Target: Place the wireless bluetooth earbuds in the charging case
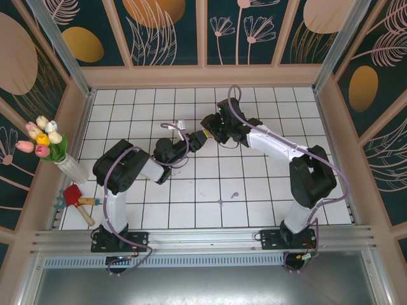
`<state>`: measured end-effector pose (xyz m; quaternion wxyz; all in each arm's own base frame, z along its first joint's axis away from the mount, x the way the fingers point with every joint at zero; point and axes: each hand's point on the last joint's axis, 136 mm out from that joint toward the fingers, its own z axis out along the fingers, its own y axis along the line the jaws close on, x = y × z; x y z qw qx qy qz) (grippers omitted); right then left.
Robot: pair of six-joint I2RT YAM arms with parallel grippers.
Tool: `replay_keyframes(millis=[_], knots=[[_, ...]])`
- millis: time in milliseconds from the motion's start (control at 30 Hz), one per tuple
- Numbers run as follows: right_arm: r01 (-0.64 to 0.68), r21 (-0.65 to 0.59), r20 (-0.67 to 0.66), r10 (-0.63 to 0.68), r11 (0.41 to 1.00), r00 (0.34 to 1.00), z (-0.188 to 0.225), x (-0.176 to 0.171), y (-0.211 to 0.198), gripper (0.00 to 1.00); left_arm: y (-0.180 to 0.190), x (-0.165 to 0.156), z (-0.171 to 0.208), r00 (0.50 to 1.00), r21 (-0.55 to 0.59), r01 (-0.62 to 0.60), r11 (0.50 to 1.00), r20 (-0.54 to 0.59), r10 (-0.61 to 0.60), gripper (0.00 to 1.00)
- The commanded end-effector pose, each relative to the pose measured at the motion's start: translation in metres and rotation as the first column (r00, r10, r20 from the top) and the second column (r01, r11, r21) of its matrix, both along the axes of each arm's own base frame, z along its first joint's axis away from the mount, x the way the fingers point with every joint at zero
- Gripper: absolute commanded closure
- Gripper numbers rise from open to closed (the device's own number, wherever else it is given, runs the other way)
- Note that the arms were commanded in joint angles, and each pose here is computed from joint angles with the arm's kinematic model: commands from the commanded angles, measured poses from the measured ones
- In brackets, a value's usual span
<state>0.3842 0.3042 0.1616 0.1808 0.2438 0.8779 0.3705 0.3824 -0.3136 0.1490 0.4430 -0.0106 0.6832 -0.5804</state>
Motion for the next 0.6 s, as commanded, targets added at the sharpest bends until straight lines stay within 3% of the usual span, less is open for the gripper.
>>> replay_keyframes(millis=[0, 267, 567], knots=[[0.004, 0.044, 0.027, -0.005, 0.999, 1.000, 0.0158, -0.0004, -0.0019, 0.60, -0.0040, 0.0044, 0.0078, 1.000, -0.034, -0.005, 0.999, 0.025, 0.006, 0.42], [-0.003, 0.052, 0.024, 0.001, 0.999, 1.000, 0.0153, -0.0018, 0.0003, 0.60, -0.0070, 0.0070, 0.0061, 1.000, -0.036, -0.002, 0.999, 0.023, 0.003, 0.50], [-0.005, 0.061, 0.022, 0.004, 0.998, 1.000, 0.0151, -0.0037, 0.0010, 0.60, -0.0080, 0.0093, 0.0062, 1.000, -0.044, -0.004, 0.999, 0.024, 0.005, 0.69]])
